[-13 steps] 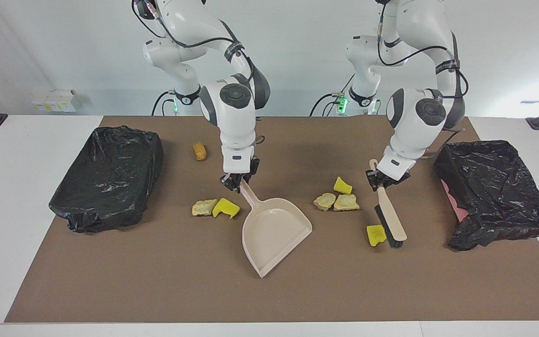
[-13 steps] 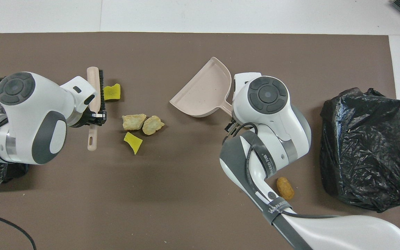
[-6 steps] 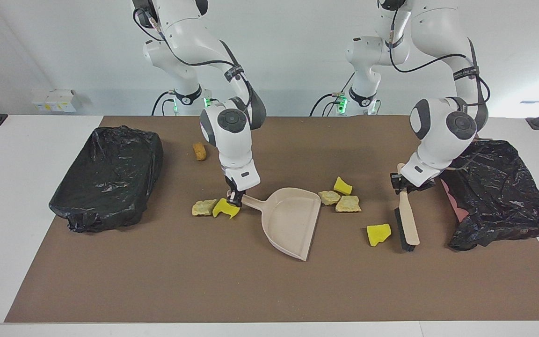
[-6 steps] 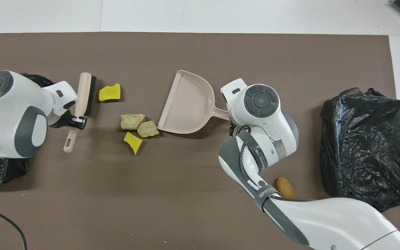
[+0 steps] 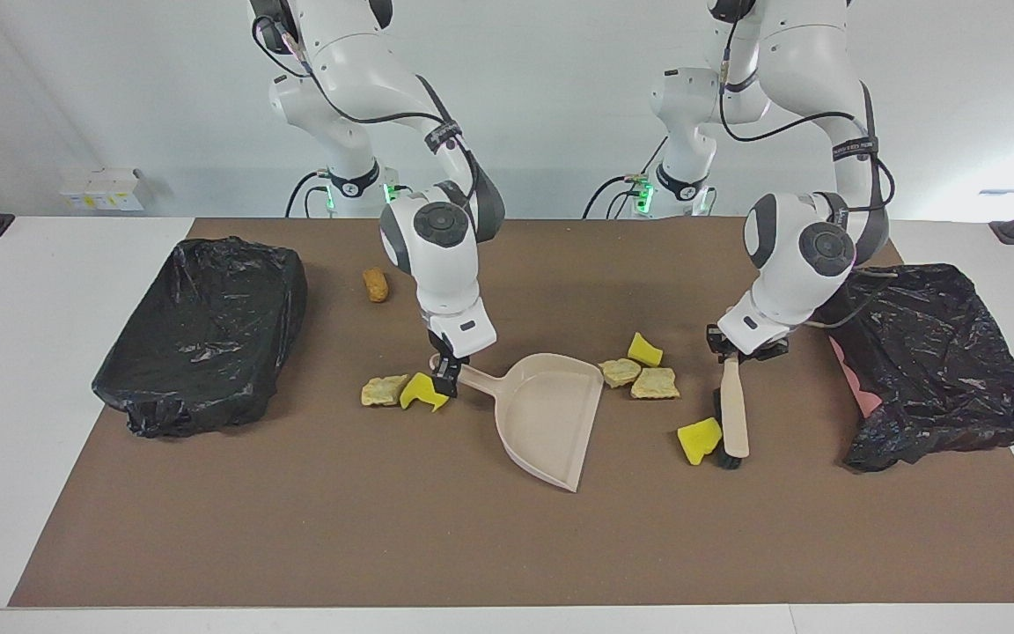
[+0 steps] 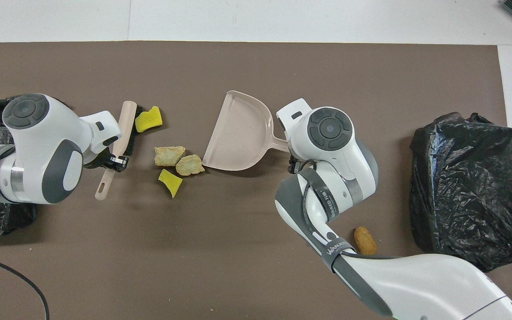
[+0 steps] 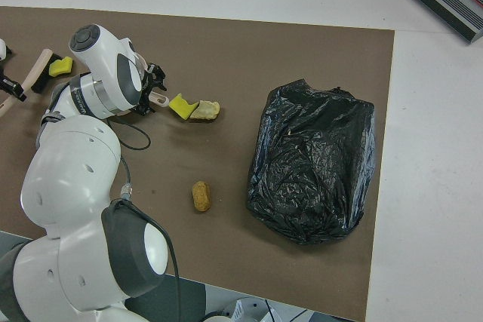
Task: Sweep and dump trash in bin
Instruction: 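Sweep the sponge and bread pieces into the dustpan with the left gripper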
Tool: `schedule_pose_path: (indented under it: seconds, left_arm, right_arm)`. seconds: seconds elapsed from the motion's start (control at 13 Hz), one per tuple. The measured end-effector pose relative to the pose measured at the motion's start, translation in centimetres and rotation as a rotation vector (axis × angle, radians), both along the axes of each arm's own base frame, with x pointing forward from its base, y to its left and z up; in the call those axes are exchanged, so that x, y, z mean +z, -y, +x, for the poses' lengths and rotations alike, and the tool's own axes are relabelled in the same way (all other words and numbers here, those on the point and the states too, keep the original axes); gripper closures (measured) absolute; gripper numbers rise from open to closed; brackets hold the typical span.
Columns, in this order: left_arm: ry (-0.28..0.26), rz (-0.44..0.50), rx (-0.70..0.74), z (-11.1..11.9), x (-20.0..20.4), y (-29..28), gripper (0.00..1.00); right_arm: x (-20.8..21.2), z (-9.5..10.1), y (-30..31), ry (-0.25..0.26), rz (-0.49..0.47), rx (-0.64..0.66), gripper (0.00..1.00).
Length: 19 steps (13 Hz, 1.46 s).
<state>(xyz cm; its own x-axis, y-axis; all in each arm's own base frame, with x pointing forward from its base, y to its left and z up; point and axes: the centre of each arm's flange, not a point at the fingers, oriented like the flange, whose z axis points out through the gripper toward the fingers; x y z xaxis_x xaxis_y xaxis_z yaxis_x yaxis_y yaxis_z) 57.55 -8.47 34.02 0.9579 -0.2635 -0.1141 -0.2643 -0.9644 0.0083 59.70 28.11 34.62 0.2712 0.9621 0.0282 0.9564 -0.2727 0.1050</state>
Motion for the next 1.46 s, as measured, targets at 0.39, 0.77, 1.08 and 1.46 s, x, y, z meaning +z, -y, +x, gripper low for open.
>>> schedule_pose_path:
  seconds: [0.39, 0.77, 1.08, 1.46]
  left_arm:
    - [-0.054, 0.059, -0.109, -0.9, 0.2, 0.2, 0.74]
    - [-0.09, 0.091, -0.244, -2.0, 0.6, 3.0, 0.74]
    - [-0.097, 0.078, -0.303, -2.4, 0.6, 4.4, 0.74]
    - [-0.111, 0.045, -0.152, -3.4, 2.4, 4.3, 0.74]
  right_arm:
    - [-0.2, 0.5, -0.5, 0.013, 0.008, 0.001, 0.69]
    - [0.0, 1.4, 0.3, 0.023, -0.011, 0.154, 0.69]
    - [0.6, 2.7, 2.7, 0.033, -0.041, 0.269, 0.69]
    - [0.6, 2.9, 3.0, 0.032, -0.046, 0.29, 0.69]
